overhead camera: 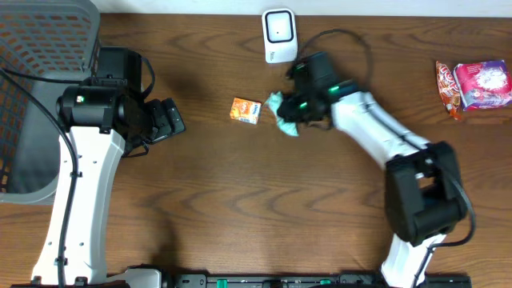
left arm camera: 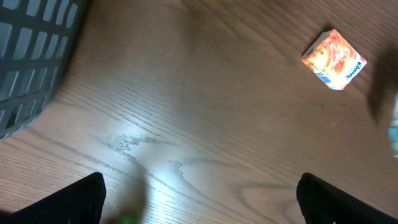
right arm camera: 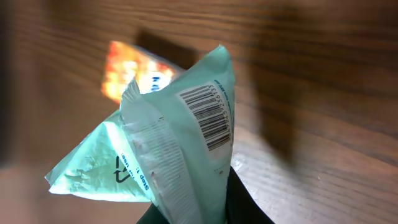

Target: Scan the item barcode

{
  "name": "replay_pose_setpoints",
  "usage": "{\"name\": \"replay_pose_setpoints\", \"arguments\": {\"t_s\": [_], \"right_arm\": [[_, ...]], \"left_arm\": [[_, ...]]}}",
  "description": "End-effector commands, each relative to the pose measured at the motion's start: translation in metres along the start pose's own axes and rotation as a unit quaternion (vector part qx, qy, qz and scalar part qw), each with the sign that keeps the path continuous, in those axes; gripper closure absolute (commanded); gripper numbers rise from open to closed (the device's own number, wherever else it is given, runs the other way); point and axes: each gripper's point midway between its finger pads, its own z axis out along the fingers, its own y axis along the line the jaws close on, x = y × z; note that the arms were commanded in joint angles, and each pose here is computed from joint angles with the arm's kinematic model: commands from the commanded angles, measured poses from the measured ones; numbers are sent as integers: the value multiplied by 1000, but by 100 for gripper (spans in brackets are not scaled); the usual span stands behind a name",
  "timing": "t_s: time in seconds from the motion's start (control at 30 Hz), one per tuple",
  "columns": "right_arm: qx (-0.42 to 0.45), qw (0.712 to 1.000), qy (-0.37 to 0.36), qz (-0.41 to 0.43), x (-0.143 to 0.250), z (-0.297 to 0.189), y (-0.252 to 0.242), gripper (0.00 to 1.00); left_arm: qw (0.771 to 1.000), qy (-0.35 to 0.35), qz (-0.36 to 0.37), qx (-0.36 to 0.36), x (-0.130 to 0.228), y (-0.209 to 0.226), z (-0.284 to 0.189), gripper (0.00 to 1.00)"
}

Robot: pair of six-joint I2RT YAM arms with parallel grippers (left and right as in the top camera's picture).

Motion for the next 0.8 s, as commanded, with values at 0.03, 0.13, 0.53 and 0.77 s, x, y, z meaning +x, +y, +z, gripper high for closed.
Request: {"name": "replay_pose_setpoints", "arguments": {"t_s": [0.03,0.13,0.53,0.77], "right_arm": [[-202,975,72,57,18,-15,29,99],[-255,957,101,95,28,-15,22,99],[-402,890,130,170,32,-28,4,99],[-456,862,130,178,27,-46,6,99]], "left_arm": [[1000,3,-6,-7,0,3,3,2],[1000,3,-6,-7,0,3,3,2],[1000,3,-6,-7,0,3,3,2],[1000,3,-6,-7,0,3,3,2]]}}
